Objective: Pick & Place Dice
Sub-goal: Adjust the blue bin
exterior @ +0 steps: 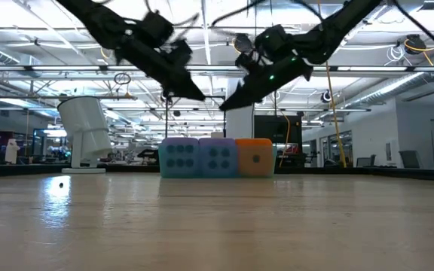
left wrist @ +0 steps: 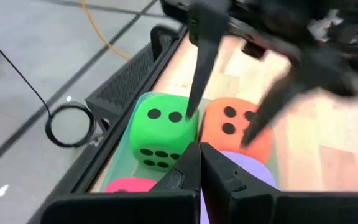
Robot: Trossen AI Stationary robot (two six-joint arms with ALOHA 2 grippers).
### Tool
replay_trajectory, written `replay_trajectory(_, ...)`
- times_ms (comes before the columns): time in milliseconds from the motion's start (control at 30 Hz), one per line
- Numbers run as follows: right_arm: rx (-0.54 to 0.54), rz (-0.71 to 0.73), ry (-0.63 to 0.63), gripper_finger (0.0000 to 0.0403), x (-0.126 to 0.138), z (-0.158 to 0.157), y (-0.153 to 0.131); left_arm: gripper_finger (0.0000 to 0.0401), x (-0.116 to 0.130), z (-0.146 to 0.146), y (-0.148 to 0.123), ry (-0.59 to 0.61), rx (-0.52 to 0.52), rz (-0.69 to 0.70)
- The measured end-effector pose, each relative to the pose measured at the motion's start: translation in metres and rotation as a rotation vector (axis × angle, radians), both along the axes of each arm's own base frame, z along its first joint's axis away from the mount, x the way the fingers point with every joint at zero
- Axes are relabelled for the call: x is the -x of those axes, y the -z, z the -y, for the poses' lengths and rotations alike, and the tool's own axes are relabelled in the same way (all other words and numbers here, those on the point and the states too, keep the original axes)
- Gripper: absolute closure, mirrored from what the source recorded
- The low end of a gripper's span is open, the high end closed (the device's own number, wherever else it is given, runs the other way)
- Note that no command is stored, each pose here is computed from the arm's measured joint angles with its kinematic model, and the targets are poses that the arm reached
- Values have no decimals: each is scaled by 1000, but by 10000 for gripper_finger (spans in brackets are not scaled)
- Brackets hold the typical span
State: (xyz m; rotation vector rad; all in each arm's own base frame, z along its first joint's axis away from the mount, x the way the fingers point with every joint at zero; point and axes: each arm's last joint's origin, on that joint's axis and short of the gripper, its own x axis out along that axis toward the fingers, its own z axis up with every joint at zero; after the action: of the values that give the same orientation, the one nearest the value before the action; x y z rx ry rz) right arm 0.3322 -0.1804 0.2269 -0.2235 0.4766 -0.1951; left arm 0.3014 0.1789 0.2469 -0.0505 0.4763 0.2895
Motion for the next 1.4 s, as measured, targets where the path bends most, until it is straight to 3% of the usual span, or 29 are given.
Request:
replay_trajectory(133,-239,183,-121,226,23,8,-15,399,35,21,-8,-3,-29,59)
replay_trajectory(233,-340,290,-74,256,42,11,-20,398,61,37,0,-18,4,66)
replay_trajectory(367,-327,281,67,309,69,8,-13,399,86,52,26,-64,75,30)
replay_trajectory(500,-271,226,228,382,93,2,1,396,102,57,55,-237,157,-35)
replay_trajectory(567,-266,201,294,395,101,-2,11,396,107,59,67,-320,198,-66)
replay_trajectory(733,-309,141,447,398,109,-15,37,398,110,58,87,-438,251,-136)
replay_trajectory(867,-369,87,508,400,112,-25,53,399,106,57,99,-441,294,-171)
replay_trajectory(1067,-327,43,640,402,115,-35,67,399,98,51,114,-465,292,-172)
replay_trajectory(1400,-454,15,557,402,99,-43,94,396,79,41,127,-468,316,-190)
